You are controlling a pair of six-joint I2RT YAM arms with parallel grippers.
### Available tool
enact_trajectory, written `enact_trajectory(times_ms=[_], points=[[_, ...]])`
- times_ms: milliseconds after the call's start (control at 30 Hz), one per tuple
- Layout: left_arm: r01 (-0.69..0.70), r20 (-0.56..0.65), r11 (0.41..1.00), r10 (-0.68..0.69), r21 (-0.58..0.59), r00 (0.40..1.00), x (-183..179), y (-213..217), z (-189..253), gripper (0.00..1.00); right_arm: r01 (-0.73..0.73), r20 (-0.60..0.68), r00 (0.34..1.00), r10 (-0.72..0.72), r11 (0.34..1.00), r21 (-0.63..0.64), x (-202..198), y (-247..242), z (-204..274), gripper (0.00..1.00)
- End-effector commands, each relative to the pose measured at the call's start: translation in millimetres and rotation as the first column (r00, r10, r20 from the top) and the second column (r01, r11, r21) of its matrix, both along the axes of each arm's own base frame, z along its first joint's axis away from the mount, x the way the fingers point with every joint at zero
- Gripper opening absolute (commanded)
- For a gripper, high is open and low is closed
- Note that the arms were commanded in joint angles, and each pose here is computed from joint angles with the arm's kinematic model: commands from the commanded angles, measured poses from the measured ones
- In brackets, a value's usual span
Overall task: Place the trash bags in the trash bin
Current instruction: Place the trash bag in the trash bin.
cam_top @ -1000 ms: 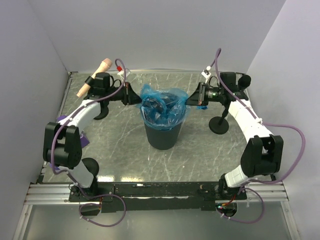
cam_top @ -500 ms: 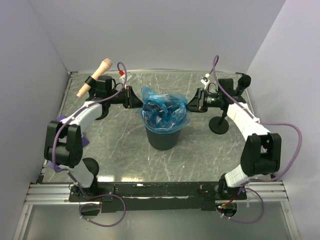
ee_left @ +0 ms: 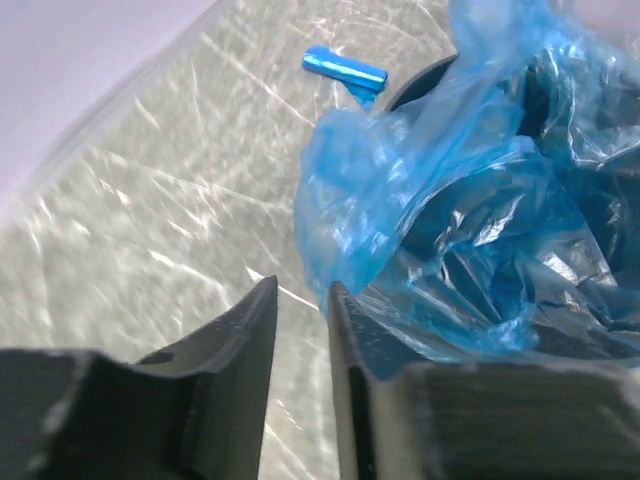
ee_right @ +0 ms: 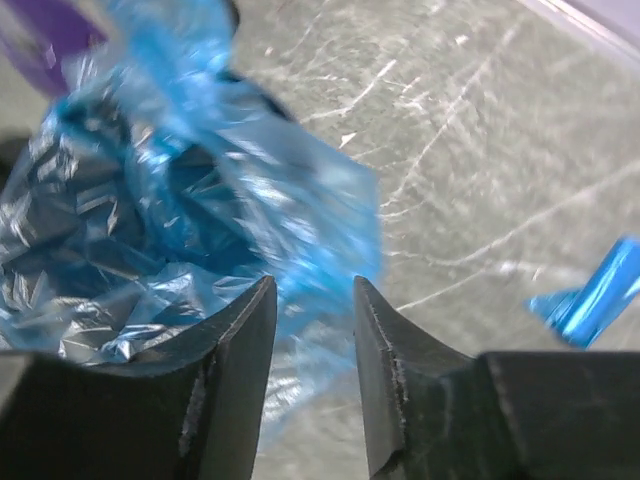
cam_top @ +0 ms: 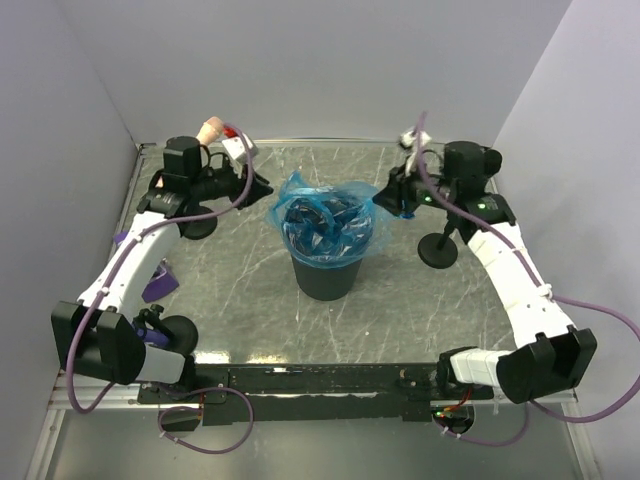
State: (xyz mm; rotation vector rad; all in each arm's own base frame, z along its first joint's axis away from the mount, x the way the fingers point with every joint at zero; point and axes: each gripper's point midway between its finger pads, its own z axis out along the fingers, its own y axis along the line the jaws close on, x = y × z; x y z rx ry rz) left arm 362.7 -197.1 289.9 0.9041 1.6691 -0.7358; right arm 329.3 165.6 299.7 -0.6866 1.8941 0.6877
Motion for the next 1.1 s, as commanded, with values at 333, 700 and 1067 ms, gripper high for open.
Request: enact_trajectory(times_ms=[333, 700, 1067], points=[[0.078, 0.322, 0.939, -0.192, 0.334, 0.927, 20, -39, -22, 0.40, -0.139, 0.285, 0.927, 0.242, 0.931, -0.336, 11, 47, 0, 0.51], [0.116, 0.267, 0.939, -0.208, 0.323, 0.941, 23, -46, -36, 0.12, -0.053, 0.339, 0.924, 0.177, 0.937, -0.345, 37, 52, 14, 0.11], [0.114, 0.272, 0.970, -0.171, 0.215, 0.947, 30, -54, -2, 0.01, -0.187, 0.250, 0.931, 0.266, 0.936, -0.299, 25, 71, 15, 0.42]])
